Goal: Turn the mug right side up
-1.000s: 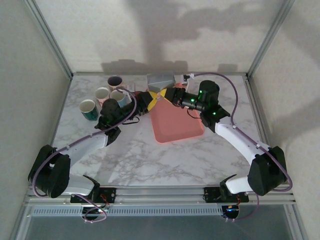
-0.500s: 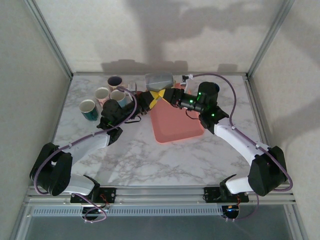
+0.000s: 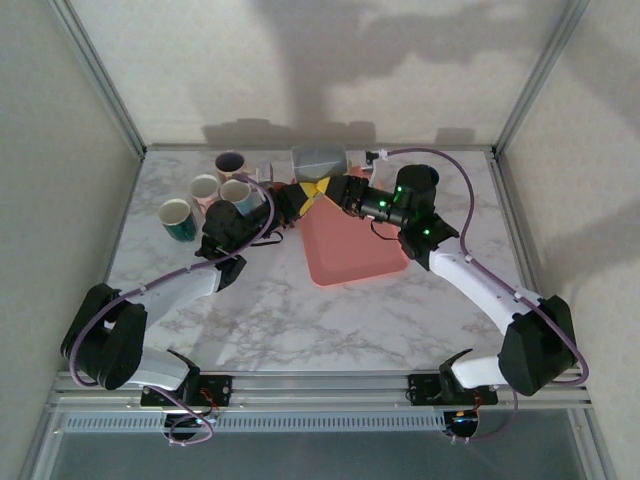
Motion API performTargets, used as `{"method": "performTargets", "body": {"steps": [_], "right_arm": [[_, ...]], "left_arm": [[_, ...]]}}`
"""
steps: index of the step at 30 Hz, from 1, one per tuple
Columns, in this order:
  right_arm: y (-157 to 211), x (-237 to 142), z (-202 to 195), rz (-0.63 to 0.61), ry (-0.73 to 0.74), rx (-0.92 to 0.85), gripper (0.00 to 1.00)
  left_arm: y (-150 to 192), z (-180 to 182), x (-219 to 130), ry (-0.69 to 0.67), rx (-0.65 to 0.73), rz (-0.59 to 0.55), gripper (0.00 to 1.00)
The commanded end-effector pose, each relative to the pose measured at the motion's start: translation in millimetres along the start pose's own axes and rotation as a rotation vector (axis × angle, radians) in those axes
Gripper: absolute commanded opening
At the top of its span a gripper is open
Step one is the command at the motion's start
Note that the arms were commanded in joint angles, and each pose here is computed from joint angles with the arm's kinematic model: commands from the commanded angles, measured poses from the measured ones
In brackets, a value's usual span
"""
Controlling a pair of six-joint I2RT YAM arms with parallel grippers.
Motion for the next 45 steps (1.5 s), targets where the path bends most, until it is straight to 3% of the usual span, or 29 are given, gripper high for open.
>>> {"method": "performTargets", "body": {"steps": [1,6,23,30,37,45], "right_arm": [[2,-6,2,-0.011,0.056,-0.041,0.46],[4,-17,-4,-0.008,0.144,-0.05,0.57],[13,-81,-9,0.165,0.653,-0.308,0.59],[19,-90,-10,0.246,0.696,-0.429,0.59],[26,-95,-20,0.369,0.768,-0.511,0.6],[30,-86,-31,0.414,0.761,-0.501,0.6]], "left_arm": [[7,-41,-8,0.155,0.183,-0.021,0.0],[7,-46,-11,0.1,0.278,-0.046,0.0],[4,-37,-22,-0.365,0.602,-0.019,0.0],[5,-30,-33,-0.573,0.739,0.056,0.0],[8,-19,-65,-0.884,0.876,0.149,0.0],[12,24,-103,-1.246,0.784,0.235,0.0]]}}
Point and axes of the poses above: each hand's point on the last joint's axis, 136 mm out from that joint toward the fingers, its own x axis out along the fingers, its own z axis along the line the jaws close on, y = z × x, the point moved 9 cm from there along -x, back along the fingers, and after that the axes turned 14 degrees about -x, right-handed, at the moved point
